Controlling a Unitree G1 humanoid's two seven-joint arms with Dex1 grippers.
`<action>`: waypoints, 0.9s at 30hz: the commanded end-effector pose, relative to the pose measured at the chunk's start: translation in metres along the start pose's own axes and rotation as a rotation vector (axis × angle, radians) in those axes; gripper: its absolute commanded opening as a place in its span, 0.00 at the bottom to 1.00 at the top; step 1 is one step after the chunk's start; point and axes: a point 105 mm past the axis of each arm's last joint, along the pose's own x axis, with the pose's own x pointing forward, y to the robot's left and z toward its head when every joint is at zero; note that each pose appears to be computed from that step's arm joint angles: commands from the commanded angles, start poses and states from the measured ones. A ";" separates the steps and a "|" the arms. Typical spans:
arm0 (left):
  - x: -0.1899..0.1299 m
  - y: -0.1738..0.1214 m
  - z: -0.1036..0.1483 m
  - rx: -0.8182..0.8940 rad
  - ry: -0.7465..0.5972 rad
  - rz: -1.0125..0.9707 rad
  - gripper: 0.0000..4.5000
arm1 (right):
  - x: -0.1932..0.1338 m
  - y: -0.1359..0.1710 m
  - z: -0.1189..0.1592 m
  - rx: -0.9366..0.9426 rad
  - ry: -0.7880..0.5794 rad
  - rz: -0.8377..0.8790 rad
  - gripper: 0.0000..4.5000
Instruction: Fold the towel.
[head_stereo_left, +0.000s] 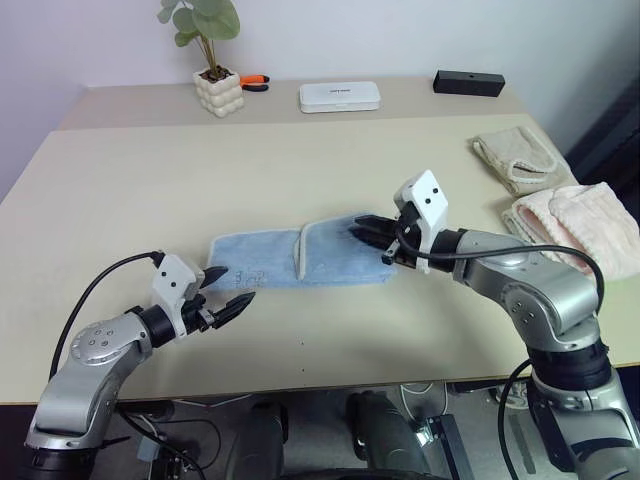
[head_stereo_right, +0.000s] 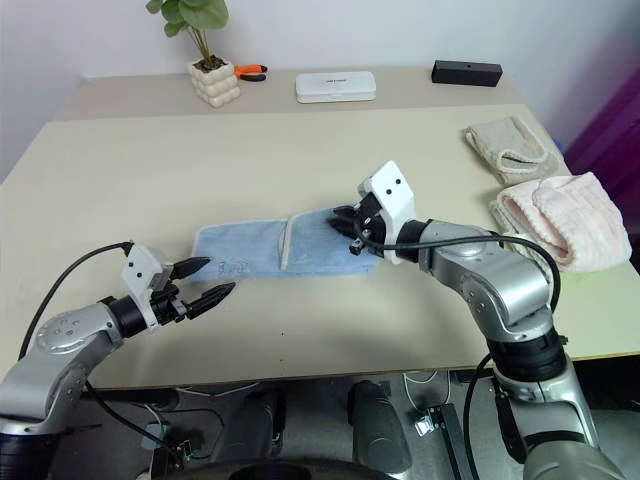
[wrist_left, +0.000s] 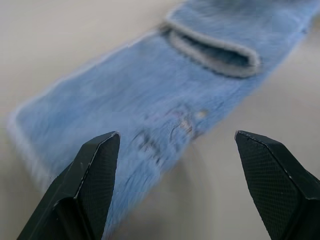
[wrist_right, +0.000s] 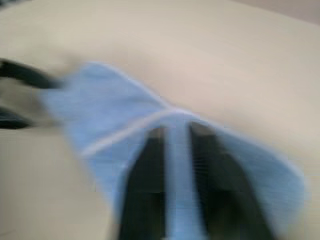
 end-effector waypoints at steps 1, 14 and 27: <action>-0.006 -0.003 0.010 -0.081 -0.067 0.044 0.83 | 0.018 0.005 -0.010 -0.060 -0.010 0.026 0.02; -0.022 -0.018 -0.015 -0.420 -0.065 0.214 0.83 | 0.038 0.015 -0.034 -0.133 -0.038 0.095 0.14; 0.008 -0.005 -0.015 -1.109 -0.225 0.417 1.00 | 0.012 0.053 0.032 -0.422 -0.211 0.293 0.99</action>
